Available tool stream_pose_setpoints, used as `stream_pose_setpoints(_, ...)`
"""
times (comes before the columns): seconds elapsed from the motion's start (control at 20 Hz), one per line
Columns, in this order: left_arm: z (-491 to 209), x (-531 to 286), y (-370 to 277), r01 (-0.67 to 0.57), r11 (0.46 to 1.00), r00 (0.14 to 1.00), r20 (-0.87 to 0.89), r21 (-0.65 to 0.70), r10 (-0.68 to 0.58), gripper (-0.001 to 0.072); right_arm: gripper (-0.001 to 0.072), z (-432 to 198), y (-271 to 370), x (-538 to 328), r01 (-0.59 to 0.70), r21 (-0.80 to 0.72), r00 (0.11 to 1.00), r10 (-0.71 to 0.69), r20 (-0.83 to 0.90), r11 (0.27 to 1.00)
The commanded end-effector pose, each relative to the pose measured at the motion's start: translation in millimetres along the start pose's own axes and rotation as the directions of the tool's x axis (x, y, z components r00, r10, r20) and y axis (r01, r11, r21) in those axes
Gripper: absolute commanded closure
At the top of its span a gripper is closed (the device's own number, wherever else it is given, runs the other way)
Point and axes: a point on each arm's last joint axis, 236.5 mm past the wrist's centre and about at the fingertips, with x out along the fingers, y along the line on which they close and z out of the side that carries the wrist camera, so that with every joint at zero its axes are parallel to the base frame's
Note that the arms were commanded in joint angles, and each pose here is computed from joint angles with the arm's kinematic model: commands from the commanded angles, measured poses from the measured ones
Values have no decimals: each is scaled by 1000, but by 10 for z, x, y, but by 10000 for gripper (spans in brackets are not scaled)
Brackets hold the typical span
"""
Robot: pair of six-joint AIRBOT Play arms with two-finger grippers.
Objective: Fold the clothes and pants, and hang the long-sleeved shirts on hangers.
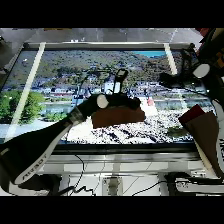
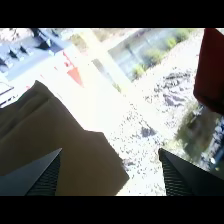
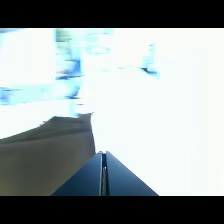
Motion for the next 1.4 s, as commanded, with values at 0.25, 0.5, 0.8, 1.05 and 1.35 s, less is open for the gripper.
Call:
stream_pose_setpoints(0.25,546,-626,524,-76,997,994,82,-9,77,2,308,-918,-357,623,-320,140,897,347,-274,937)
stream_pose_setpoints(0.5,529,-1422,1381,-240,970,970,-23,31,240,4,11,-1391,-42,1089,-319,239,823,393,-409,917)
stream_pose_setpoints(0.8,541,-2246,2149,-368,917,929,-35,-153,368,5,30,-1493,643,1530,-330,64,860,328,-392,942)
stream_pose_setpoints(1.05,253,-2799,2464,-421,874,907,-135,-243,399,6,427,-1629,1032,1635,-355,-34,863,314,-395,934)
stream_pose_setpoints(1.35,-195,-3685,2701,-582,777,806,-290,-239,515,197,699,-1145,1034,1318,-355,-80,906,321,-277,932)
